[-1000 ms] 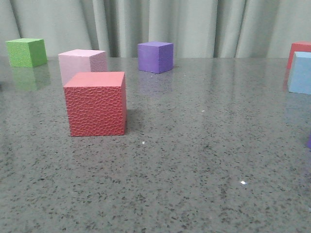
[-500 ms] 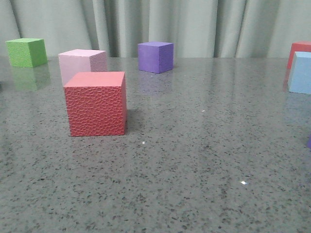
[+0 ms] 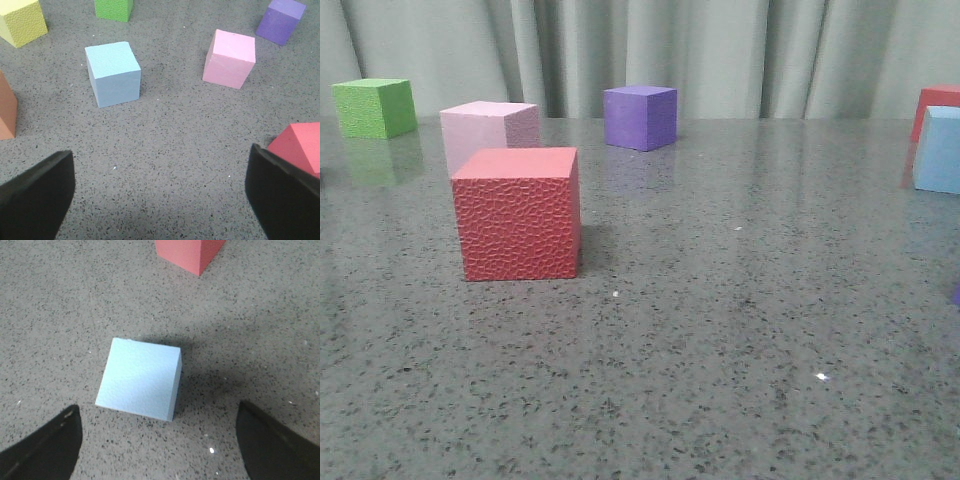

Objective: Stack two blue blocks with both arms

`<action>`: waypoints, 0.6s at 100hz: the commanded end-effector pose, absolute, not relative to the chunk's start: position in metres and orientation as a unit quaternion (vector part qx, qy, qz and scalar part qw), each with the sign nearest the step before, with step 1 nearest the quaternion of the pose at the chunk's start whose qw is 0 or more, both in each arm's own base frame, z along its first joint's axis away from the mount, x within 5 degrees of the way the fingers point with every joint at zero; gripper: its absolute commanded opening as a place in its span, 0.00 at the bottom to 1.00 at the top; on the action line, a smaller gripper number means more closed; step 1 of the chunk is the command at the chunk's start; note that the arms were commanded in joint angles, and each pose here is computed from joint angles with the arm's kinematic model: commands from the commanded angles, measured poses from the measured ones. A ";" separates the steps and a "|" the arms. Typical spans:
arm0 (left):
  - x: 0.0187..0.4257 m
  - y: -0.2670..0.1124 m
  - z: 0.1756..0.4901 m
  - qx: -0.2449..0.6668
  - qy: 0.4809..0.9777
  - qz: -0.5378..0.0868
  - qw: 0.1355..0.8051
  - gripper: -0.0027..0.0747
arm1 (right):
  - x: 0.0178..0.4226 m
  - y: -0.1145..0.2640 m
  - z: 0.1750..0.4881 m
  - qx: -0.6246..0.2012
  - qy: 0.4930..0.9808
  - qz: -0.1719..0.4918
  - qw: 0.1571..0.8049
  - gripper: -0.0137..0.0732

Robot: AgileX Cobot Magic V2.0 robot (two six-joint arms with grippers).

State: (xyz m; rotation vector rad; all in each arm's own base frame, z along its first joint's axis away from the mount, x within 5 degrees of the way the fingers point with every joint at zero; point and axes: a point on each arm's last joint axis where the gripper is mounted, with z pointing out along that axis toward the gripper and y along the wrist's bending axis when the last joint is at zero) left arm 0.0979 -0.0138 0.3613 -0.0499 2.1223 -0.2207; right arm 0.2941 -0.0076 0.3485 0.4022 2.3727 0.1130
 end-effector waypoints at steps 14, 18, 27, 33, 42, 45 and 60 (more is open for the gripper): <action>0.102 -0.014 0.377 -0.024 0.845 -0.100 0.525 0.87 | 0.317 -0.008 0.363 0.160 0.902 0.052 0.398 0.88; 0.102 -0.014 0.377 -0.024 0.844 -0.100 0.526 0.87 | 0.321 -0.008 0.361 0.161 0.902 0.052 0.396 0.88; 0.102 -0.014 0.377 -0.024 0.843 -0.100 0.528 0.87 | 0.329 -0.008 0.358 0.164 0.904 0.053 0.391 0.88; 0.102 -0.014 0.377 -0.024 0.843 -0.100 0.529 0.87 | 0.333 -0.007 0.356 0.165 0.905 0.055 0.388 0.88; 0.102 -0.014 0.377 -0.024 0.842 -0.100 0.529 0.87 | 0.341 -0.004 0.349 0.162 0.909 0.055 0.380 0.88; 0.102 -0.014 0.377 -0.024 0.842 -0.100 0.529 0.87 | 0.343 -0.002 0.348 0.160 0.910 0.055 0.378 0.88; 0.102 -0.014 0.377 -0.024 0.842 -0.100 0.529 0.87 | 0.355 0.002 0.337 0.159 0.916 0.056 0.363 0.88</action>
